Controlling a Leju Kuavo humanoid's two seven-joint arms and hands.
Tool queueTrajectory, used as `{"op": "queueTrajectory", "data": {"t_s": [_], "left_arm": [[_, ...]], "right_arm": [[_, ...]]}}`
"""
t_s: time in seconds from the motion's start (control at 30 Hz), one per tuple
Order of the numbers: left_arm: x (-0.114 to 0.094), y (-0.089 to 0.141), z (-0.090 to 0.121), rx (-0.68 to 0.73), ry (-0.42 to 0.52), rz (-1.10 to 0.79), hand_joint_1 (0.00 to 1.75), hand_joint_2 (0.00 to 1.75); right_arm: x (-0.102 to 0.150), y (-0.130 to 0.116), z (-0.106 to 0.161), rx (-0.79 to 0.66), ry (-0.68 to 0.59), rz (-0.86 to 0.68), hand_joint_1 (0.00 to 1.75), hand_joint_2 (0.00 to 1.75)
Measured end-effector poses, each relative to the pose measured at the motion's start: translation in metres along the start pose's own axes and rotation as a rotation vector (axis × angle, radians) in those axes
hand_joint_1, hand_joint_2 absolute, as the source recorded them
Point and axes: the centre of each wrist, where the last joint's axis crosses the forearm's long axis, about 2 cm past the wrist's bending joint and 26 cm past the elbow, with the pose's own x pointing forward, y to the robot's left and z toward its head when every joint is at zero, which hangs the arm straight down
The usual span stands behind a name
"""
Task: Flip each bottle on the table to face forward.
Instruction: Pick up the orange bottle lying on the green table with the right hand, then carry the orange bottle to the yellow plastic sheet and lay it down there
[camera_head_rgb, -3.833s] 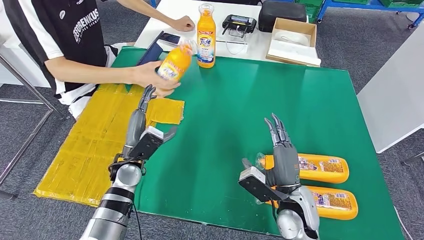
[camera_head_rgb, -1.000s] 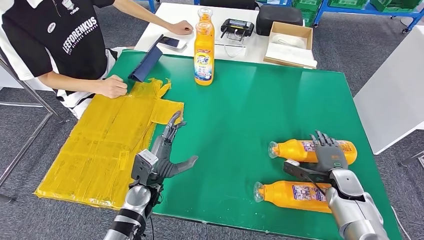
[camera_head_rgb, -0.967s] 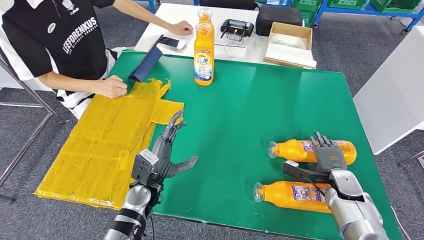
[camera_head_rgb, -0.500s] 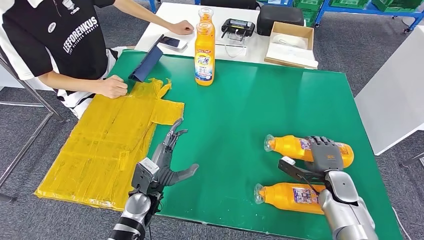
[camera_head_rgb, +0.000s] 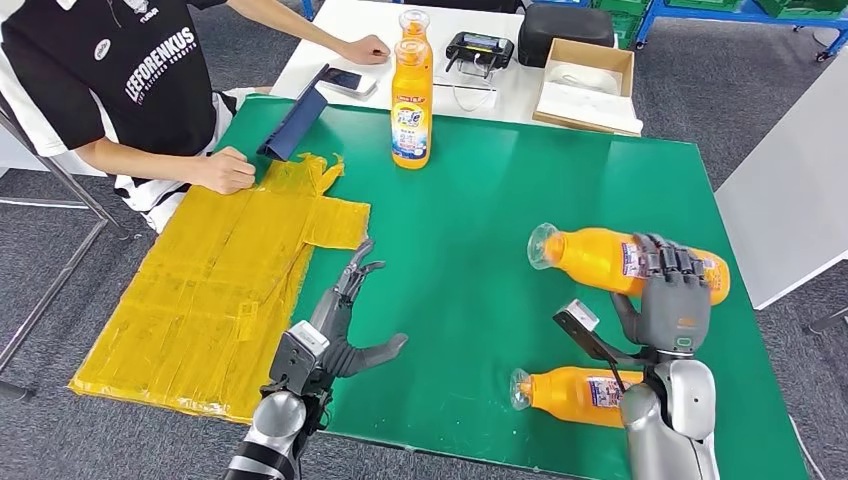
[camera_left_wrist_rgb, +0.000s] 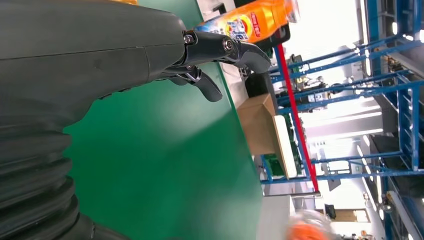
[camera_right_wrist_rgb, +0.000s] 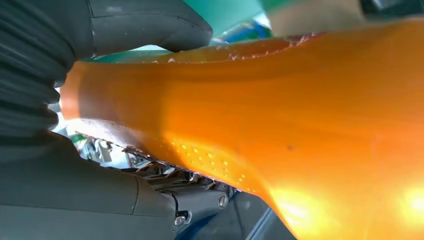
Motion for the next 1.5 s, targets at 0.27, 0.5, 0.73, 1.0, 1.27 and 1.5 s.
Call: {"op": "queueTrajectory", "data": {"t_s": [0.27, 0.5, 0.73, 1.0, 1.27, 1.5], "left_arm": [[0.006, -0.002, 0.001, -0.012, 0.003, 0.003, 0.0, 1.75], [0.01, -0.005, 0.0, -0.026, -0.009, 0.021, 0.0, 1.75], [0.013, -0.009, -0.003, -0.047, -0.021, 0.031, 0.0, 1.75], [0.017, -0.014, -0.01, -0.074, -0.041, 0.038, 0.0, 1.75], [0.02, -0.021, -0.016, -0.106, -0.06, 0.048, 0.0, 1.75], [0.024, -0.028, -0.022, -0.136, -0.08, 0.074, 0.0, 1.75]], "right_arm": [[0.037, -0.023, 0.021, -0.022, 0.091, -0.504, 1.75, 1.75], [0.069, -0.028, 0.031, 0.037, 0.024, -0.912, 1.75, 1.75], [0.09, -0.027, 0.035, 0.072, -0.002, -1.073, 1.75, 1.75], [0.124, -0.022, 0.035, 0.15, -0.071, -1.202, 1.75, 1.75], [0.162, -0.002, 0.037, 0.292, -0.079, -1.249, 1.75, 1.75], [0.198, 0.029, 0.053, 0.436, -0.021, -1.302, 1.75, 1.75]]}}
